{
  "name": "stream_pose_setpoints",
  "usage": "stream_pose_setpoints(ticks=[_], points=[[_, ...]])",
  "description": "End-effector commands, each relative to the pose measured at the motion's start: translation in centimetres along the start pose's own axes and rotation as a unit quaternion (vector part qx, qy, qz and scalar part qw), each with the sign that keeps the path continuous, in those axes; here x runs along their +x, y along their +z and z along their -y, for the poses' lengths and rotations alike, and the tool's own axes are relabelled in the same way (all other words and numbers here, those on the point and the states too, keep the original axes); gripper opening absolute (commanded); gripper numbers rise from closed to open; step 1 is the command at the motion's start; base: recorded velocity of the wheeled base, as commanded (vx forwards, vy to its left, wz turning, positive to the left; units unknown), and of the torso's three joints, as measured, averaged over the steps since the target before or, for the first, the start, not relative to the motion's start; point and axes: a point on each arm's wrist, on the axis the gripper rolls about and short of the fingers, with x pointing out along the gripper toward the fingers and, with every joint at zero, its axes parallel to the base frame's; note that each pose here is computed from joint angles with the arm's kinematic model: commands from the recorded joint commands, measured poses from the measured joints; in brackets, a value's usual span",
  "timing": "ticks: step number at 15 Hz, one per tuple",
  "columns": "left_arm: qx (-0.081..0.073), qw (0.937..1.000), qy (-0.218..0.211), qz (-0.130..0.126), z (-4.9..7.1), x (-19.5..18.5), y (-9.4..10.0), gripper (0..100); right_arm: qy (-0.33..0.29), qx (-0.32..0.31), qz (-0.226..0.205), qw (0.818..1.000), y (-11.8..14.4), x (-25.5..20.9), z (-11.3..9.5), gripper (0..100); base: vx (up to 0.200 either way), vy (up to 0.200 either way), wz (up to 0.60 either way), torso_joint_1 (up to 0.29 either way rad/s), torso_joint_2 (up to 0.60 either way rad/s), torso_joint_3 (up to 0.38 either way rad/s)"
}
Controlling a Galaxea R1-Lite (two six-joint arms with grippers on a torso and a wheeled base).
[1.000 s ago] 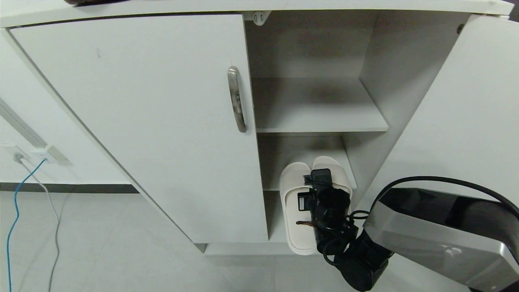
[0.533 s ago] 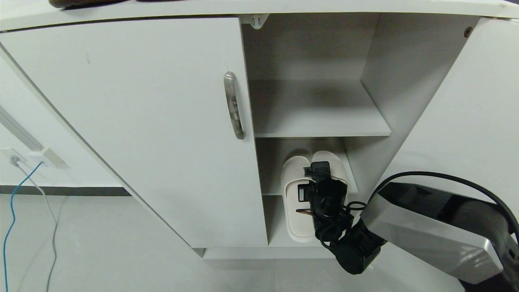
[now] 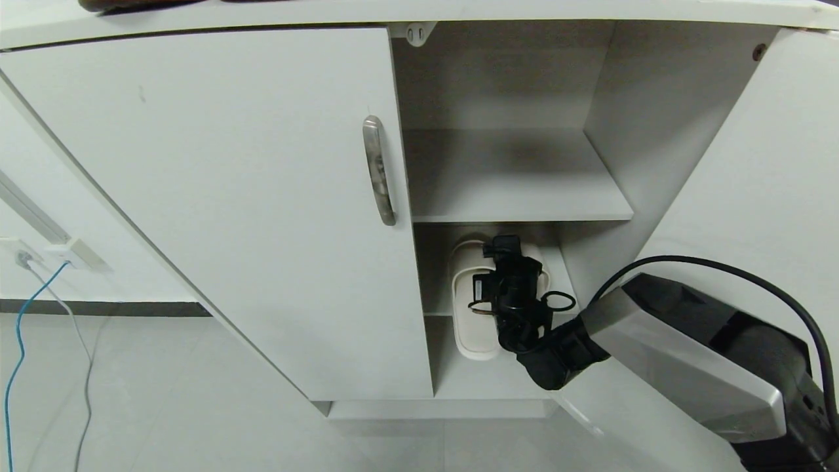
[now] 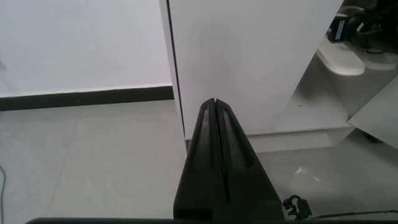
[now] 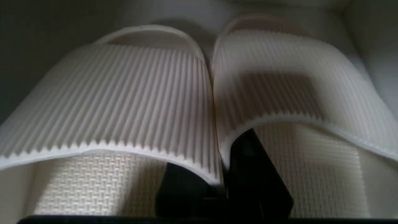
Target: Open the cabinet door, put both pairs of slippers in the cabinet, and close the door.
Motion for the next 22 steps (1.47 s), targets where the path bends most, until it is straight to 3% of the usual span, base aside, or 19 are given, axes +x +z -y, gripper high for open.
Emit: stream_pose_setpoints(ticks=[1, 11, 12, 18, 22], points=[[0.000, 1.0000, 0.000, -0.001, 0.0, 0.0, 0.0, 0, -0.007, 0.011, 0.014, 1.000, 1.2, 1.1, 0.0, 0, 0.000, 0.000, 0.00, 0.000, 0.00, 0.000], [0.000, 1.0000, 0.000, -0.001, 0.0, 0.0, 0.0, 0, -0.020, 0.007, 0.011, 1.000, 0.1, 3.5, 0.8, 0, 0.000, 0.000, 0.00, 0.000, 0.00, 0.000], [0.000, 1.0000, 0.000, -0.001, 0.0, 0.0, 0.0, 0, -0.021, 0.007, 0.011, 1.000, 0.1, 3.5, 0.9, 100, 0.000, 0.000, 0.00, 0.000, 0.00, 0.000], [0.000, 1.0000, 0.000, -0.001, 0.0, 0.0, 0.0, 0, -0.014, -0.002, -0.001, 1.000, 1.9, 1.2, 1.7, 100, 0.000, 0.000, 0.00, 0.000, 0.00, 0.000], [0.000, 1.0000, 0.000, -0.001, 0.0, 0.0, 0.0, 0, 0.003, -0.001, 0.000, 1.000, 3.3, -2.7, 2.2, 100, 0.000, 0.000, 0.00, 0.000, 0.00, 0.000]])
